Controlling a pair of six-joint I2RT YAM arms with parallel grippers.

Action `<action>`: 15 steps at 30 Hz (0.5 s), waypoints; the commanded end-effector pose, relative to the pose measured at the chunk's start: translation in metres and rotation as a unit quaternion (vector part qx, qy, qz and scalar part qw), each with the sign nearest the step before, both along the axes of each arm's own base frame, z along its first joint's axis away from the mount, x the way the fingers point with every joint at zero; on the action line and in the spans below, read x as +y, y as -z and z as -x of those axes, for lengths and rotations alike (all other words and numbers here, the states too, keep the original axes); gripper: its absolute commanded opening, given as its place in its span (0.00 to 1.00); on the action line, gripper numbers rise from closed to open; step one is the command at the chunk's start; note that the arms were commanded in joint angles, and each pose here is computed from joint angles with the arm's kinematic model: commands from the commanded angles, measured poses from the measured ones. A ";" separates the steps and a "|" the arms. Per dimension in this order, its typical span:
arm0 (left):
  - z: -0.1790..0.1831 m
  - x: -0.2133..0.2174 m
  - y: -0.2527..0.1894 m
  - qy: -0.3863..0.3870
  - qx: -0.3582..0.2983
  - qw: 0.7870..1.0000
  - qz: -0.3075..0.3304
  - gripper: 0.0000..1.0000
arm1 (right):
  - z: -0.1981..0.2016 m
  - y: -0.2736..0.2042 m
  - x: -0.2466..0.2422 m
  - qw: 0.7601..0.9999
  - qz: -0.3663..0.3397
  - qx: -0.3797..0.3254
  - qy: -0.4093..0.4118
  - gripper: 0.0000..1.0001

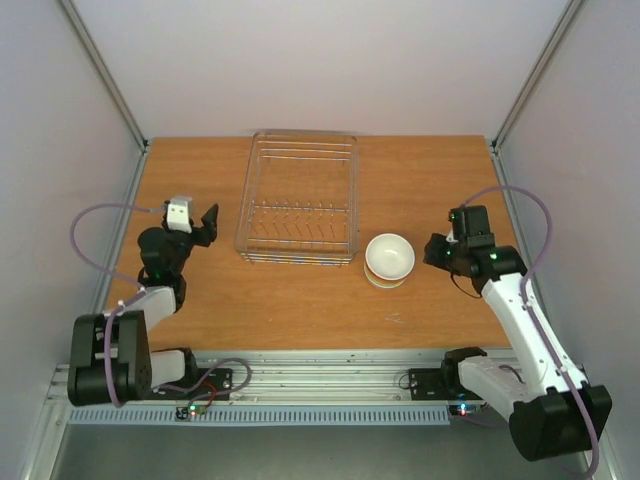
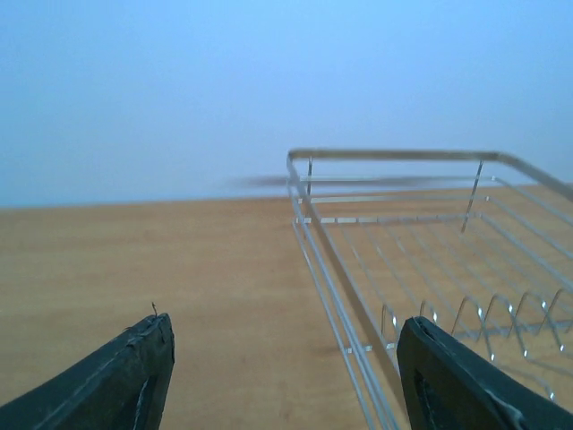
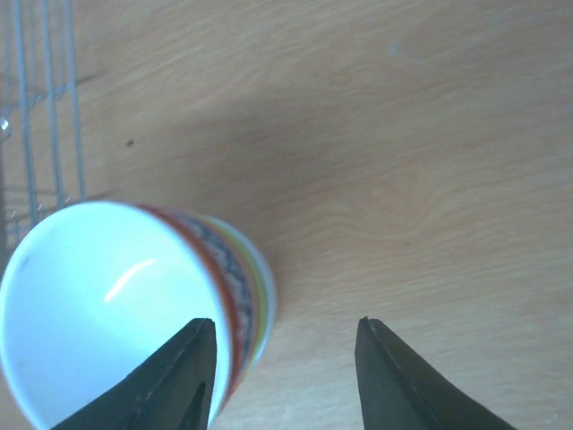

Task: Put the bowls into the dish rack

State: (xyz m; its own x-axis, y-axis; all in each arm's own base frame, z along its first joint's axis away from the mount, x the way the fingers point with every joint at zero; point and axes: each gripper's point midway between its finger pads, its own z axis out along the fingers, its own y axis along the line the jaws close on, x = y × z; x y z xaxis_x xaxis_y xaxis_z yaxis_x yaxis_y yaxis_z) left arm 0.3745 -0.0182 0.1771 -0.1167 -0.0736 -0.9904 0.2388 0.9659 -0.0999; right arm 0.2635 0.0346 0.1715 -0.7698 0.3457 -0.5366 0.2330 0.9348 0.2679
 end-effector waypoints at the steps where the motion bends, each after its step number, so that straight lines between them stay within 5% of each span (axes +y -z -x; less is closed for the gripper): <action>1: 0.002 0.000 -0.019 0.001 -0.014 1.000 -0.015 0.70 | -0.004 -0.003 0.033 0.997 -0.014 0.020 -0.078 0.44; 15: 0.008 -0.015 -0.002 0.053 0.011 0.998 -0.043 0.75 | -0.010 0.020 0.052 0.991 -0.008 0.064 -0.116 0.27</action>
